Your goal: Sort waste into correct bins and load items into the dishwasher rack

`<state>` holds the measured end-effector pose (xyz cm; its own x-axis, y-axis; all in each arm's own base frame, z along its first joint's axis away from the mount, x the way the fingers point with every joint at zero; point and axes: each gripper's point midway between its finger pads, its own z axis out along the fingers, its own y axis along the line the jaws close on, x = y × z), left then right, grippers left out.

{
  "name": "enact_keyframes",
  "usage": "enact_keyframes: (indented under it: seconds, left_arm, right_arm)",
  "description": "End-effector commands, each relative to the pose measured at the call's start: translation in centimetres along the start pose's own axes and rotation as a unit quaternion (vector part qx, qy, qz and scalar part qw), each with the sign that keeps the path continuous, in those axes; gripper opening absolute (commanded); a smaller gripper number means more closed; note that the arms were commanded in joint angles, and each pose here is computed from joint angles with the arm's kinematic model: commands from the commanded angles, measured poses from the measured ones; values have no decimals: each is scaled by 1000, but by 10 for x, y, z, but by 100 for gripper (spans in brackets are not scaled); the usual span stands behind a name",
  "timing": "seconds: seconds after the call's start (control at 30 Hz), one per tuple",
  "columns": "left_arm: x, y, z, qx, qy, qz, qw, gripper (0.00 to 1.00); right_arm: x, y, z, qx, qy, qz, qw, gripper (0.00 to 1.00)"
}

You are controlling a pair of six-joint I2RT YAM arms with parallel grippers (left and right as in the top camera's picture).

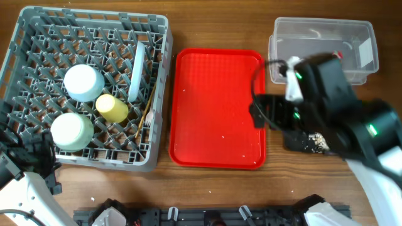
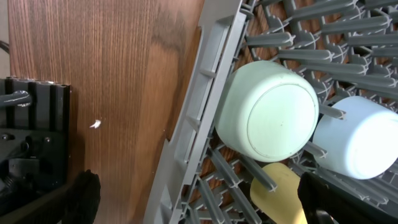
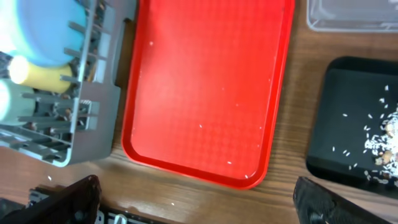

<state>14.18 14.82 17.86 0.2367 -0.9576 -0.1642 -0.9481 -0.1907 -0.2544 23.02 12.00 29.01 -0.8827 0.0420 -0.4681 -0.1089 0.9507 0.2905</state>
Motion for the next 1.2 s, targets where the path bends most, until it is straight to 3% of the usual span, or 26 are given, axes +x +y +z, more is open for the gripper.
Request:
enact_keyframes:
  seconds: [0.0,0.13,0.37,0.57,0.8,1.17]
  left_arm:
    - [-2,-1,-2,3,-2,-10,1000,100]
    - [-2,-1,-2,3,-2,-11,1000,100]
    - [-2,-1,-2,2,-2,-11,1000,100]
    - [-2,-1,-2,2,-2,-11,1000,100]
    - [-2,-1,-2,3,-2,-10,1000,100]
    - [-2,-1,-2,2,-2,-11,1000,100]
  right_arm:
    - [12,-20,-8,-9,-53,2,999,100]
    - [23,-28,5,-71,-147,-58,985,100]
    - [52,-48,42,-115,-261,-67,956,100]
    - [56,-64,59,-103,-361,-99,922,100]
    - [51,-69,68,-78,-425,-172,885,99]
    - [41,-103,74,-11,-482,-109,870,100]
